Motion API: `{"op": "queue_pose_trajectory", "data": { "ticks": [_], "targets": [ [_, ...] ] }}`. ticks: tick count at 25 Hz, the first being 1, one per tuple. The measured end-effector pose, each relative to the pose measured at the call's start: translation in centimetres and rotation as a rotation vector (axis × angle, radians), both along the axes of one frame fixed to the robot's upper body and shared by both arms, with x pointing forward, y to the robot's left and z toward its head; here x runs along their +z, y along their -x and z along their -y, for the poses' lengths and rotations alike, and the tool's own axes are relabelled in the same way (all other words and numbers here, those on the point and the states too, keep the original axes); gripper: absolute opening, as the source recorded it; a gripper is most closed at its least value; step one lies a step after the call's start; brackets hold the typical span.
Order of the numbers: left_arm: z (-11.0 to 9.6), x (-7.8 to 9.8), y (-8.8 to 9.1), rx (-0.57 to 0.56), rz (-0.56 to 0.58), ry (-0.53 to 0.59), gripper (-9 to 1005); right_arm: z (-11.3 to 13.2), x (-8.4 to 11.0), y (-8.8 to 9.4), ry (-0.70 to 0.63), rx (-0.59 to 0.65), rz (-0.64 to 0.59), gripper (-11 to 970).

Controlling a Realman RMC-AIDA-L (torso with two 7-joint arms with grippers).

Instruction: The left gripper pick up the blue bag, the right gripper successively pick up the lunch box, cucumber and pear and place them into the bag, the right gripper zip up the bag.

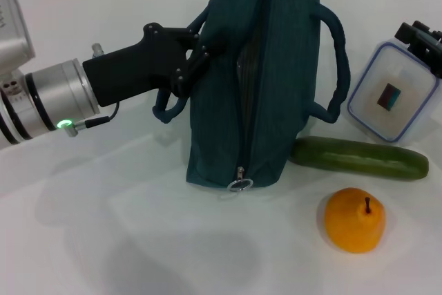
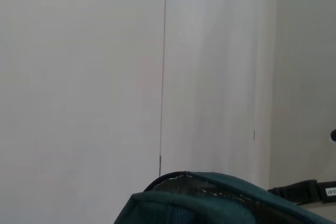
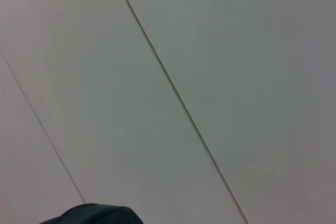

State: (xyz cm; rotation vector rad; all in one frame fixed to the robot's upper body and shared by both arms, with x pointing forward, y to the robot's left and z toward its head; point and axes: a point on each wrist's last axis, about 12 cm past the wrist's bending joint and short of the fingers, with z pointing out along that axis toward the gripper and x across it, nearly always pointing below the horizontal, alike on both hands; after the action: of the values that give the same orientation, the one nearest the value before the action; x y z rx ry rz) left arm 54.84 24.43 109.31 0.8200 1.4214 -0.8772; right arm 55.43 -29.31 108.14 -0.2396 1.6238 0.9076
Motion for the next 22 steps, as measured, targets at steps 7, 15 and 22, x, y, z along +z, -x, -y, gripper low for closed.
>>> {"op": "queue_pose_trajectory", "data": {
  "ticks": [7, 15, 22],
  "targets": [
    [0.02, 0.02, -0.02, -0.001, 0.001, 0.000, 38, 0.15, -0.21, 0.20, 0.011, 0.005, -0.011, 324],
    [-0.02, 0.03, -0.03, 0.000, 0.002, -0.002, 38, 0.20, -0.35, 0.34, 0.019, 0.008, -0.016, 240],
    [-0.13, 0.06, 0.05, -0.001, 0.003, -0.001, 39, 0.43, -0.31, 0.40, 0.017, -0.003, -0.007, 87]
  ]
}}
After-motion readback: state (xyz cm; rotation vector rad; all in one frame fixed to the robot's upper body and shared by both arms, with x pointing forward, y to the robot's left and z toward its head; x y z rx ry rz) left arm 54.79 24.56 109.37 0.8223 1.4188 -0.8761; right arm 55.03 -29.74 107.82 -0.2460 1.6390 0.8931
